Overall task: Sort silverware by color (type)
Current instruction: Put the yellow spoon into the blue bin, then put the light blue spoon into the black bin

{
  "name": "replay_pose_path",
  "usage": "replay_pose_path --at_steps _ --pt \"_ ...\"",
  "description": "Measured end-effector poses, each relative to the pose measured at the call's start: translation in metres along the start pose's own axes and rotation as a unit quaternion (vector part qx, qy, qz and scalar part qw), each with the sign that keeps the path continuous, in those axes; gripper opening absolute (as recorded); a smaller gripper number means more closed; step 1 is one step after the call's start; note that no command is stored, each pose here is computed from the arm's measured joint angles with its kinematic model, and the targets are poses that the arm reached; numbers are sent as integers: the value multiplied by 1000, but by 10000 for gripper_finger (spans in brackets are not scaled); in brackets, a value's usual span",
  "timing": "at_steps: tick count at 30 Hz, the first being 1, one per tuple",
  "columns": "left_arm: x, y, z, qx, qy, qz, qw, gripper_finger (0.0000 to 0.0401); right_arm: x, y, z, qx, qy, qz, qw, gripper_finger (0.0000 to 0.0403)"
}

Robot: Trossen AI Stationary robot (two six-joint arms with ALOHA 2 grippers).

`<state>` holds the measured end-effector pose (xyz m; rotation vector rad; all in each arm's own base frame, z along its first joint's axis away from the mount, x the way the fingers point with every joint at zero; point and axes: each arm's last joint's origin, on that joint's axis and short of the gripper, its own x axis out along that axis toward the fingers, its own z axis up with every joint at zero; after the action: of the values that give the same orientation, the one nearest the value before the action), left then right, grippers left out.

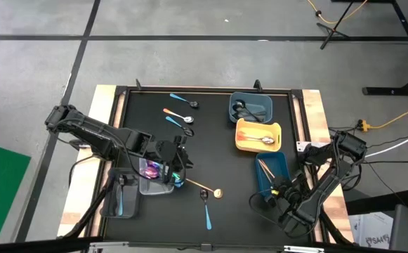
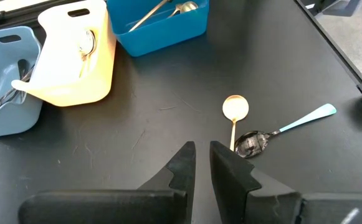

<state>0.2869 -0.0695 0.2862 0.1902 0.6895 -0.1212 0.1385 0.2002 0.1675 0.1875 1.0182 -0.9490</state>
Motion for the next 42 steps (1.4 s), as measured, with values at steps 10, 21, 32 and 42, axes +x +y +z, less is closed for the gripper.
replay_pose_path --at_steps 10,21,32,42 --pt "0 0 1 -80 -5 0 997 41 0 0 0 0 0 0 1000 73" --pt "-1 0 10 -304 -51 -16 951 41 0 0 0 -2 0 0 1000 101" --pt "6 -20 21 -566 -67 -90 817 41 0 0 0 -7 0 1 1000 102" --pt "39 -74 4 -716 36 -99 690 41 0 2 -1 -2 4 10 1000 102"
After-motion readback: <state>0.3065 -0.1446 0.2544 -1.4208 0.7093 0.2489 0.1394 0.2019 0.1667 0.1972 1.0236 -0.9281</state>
